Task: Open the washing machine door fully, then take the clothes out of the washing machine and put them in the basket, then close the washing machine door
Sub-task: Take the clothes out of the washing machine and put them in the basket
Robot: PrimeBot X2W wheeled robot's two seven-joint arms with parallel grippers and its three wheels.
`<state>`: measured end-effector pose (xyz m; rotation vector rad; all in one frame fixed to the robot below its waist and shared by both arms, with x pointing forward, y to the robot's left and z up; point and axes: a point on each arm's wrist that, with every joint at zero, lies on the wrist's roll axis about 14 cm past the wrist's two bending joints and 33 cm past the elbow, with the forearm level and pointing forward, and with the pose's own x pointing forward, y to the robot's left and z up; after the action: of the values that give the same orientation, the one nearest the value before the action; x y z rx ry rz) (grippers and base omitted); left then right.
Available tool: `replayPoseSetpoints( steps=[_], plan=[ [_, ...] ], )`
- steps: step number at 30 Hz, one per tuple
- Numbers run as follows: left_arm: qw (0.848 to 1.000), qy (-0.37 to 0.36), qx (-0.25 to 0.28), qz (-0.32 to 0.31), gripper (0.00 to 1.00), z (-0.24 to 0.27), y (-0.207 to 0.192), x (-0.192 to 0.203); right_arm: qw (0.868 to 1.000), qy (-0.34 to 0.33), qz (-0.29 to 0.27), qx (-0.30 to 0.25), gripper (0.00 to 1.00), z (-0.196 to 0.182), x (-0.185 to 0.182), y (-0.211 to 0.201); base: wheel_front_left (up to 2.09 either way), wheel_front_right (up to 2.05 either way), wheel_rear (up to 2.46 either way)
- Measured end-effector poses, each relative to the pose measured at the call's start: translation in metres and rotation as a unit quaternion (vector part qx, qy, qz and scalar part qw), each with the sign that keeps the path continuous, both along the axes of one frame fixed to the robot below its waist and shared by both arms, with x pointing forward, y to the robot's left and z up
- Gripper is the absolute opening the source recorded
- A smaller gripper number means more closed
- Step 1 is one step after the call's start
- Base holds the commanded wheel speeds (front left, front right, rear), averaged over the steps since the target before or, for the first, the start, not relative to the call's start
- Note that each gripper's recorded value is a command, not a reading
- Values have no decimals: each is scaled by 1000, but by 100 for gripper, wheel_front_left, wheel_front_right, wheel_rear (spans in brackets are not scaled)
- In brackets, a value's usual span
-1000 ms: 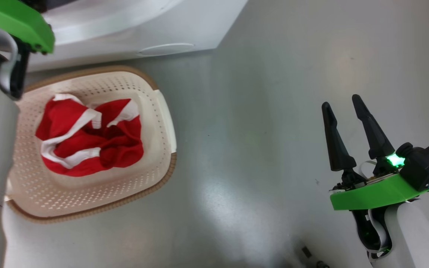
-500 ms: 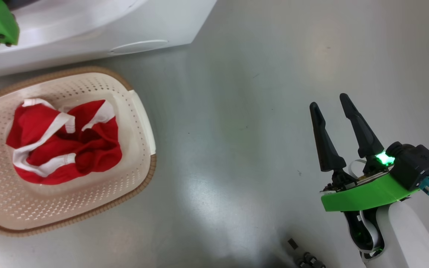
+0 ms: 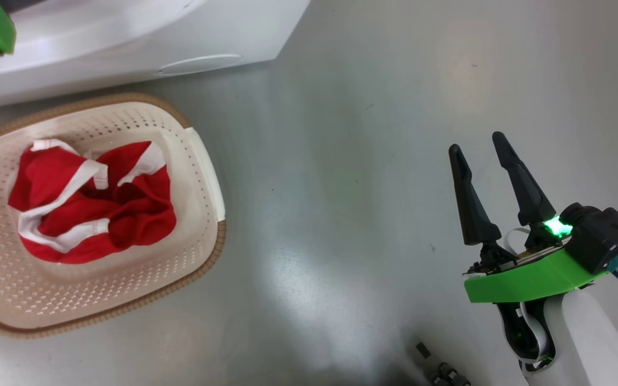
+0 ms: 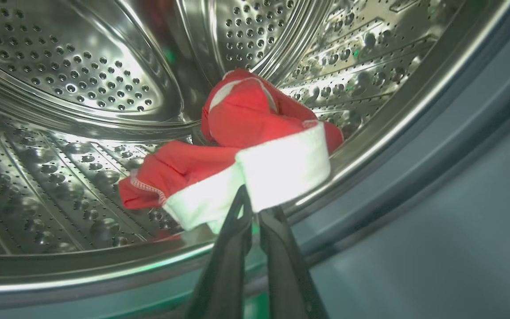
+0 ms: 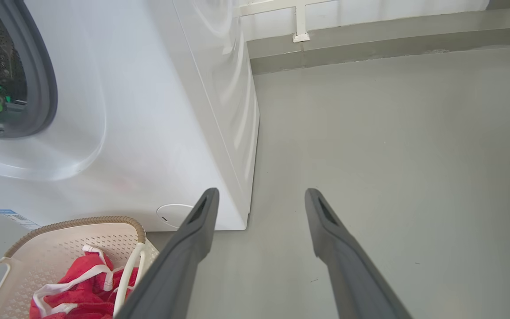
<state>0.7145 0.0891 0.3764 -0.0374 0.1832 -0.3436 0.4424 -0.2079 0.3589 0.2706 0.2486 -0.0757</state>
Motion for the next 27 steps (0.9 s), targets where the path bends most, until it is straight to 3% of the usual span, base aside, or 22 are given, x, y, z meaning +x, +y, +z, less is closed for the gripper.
replayPoseSetpoints(
  steps=[12,27],
  plan=[
    [996,-50,-63,45,0,44,19,-16,1000,-23,15,5,100,12,10,8,0,0,0],
    [981,-120,-100,116,0,100,60,-88,998,-51,35,7,100,37,8,16,0,0,0]
  ],
)
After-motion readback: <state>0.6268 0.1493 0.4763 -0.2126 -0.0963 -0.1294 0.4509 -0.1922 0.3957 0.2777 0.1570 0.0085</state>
